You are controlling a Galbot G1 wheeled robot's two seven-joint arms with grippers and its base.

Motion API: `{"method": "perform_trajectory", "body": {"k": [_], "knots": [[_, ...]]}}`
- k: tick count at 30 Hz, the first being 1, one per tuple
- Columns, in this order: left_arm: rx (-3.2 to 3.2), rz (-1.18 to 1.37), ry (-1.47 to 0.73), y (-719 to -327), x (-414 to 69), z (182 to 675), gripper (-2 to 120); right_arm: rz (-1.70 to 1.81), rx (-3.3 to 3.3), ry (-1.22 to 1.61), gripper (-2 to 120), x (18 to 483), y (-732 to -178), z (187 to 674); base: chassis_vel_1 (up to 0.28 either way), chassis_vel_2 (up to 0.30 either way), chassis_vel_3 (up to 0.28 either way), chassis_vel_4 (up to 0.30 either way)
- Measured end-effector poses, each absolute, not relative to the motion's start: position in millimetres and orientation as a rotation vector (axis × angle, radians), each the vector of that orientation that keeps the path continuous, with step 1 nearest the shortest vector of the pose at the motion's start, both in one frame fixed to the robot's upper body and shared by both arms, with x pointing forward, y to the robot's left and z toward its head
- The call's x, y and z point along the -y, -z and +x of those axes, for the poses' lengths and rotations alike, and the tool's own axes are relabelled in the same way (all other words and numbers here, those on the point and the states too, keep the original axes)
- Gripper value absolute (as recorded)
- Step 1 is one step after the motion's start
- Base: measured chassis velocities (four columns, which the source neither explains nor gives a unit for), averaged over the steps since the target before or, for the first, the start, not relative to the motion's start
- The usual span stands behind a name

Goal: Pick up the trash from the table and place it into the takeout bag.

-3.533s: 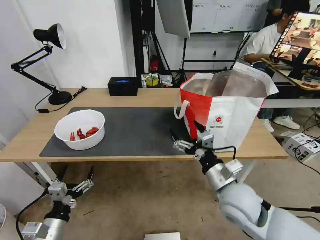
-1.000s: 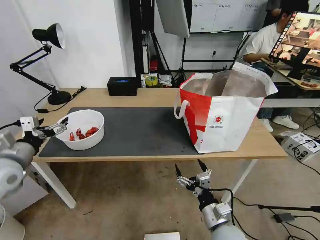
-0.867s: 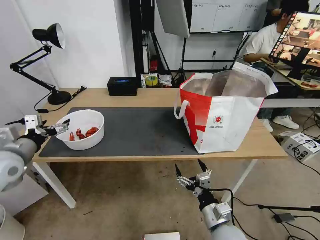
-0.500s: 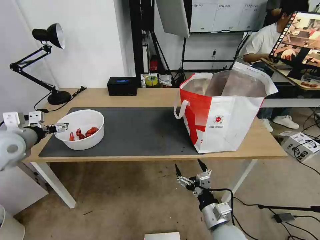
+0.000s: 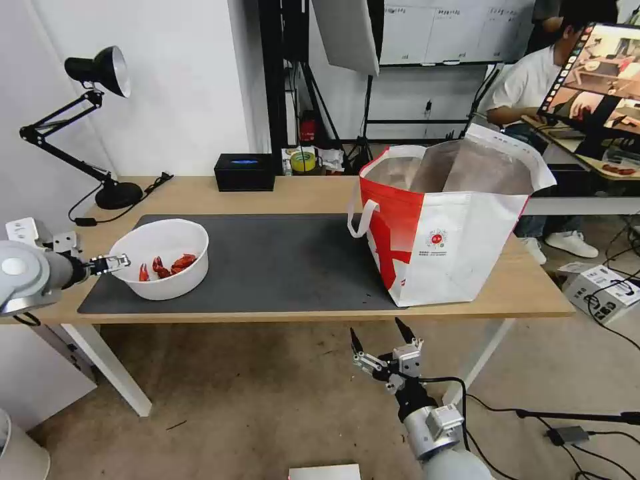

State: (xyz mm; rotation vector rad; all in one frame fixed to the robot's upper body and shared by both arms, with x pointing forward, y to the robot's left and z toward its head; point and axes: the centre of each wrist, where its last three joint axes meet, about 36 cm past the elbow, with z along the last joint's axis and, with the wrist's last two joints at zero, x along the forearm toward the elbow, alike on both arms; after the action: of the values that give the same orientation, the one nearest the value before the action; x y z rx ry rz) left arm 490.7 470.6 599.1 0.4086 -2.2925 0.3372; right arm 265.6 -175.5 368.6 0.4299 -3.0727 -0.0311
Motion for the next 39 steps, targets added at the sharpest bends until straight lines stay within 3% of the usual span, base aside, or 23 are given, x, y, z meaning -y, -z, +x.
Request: {"method": "perform_trajectory", "body": {"k": [27,32,39], "knots": [[2.222,0.377,-0.495,-595,-466,505,100,0.430,3.073,0.031,100,175,-369,266,0.000,0.000,0.000,0.000],[2.214,0.366,-0.502,-595,-461,511,95,0.430,3.073,0.031,100,175,-369,266,0.000,0.000,0.000,0.000],[2.193,0.365,-0.500,-590,-460,512,74,0.430,3.073,0.031,100,175,-369,266,0.000,0.000,0.000,0.000]]}}
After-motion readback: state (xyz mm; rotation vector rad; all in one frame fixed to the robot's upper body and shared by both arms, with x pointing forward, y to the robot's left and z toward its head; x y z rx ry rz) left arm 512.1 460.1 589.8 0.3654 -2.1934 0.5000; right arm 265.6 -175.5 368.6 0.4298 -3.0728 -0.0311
